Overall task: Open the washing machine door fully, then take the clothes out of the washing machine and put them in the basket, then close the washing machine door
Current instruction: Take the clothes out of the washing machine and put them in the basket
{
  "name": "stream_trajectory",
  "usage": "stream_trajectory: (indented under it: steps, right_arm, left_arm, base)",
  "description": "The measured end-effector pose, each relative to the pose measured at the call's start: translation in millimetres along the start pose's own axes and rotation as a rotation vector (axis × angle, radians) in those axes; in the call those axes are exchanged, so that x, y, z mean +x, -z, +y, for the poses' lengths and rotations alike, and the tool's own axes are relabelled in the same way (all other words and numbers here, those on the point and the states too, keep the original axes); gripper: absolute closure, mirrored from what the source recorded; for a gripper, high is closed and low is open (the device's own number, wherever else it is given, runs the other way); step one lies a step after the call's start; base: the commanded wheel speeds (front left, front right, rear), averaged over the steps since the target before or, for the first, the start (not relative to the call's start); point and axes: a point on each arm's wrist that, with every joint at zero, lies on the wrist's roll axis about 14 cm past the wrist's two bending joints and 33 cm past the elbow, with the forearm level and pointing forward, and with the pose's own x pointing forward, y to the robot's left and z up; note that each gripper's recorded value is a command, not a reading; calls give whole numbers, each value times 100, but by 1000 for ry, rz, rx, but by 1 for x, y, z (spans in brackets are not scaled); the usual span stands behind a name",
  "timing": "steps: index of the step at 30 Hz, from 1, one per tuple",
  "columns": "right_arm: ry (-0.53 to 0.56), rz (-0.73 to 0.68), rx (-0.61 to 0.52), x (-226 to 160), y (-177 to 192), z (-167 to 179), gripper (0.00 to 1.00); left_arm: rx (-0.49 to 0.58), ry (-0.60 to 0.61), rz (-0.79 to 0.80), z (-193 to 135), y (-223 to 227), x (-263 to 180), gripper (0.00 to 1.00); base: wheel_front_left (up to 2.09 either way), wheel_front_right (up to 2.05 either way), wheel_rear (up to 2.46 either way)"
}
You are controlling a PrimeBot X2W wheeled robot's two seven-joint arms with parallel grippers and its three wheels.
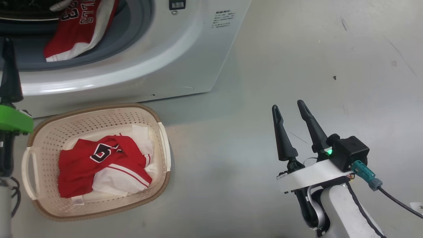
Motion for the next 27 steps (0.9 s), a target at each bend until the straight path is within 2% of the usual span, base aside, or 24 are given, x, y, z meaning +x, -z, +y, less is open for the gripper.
stream_trajectory:
  steps: [7,11,16,27]
  right_arm:
    - [65,31,-2,0,9,-19,0]
    - [94,45,-7,1,14,-27,0]
    - [93,47,-10,6,15,-28,0]
    - [146,65,-18,5,19,-41,0]
  left_arm:
    - [6,72,115,-16,31,40,0]
    - [-35,106,181,-27,46,60,0]
    - [-36,140,294,-35,72,73,0]
    - [-15,185,405,-47,96,101,0]
  base:
    - [0,0,0]
    - [0,0,0]
    - [0,0,0]
    - [0,0,0]
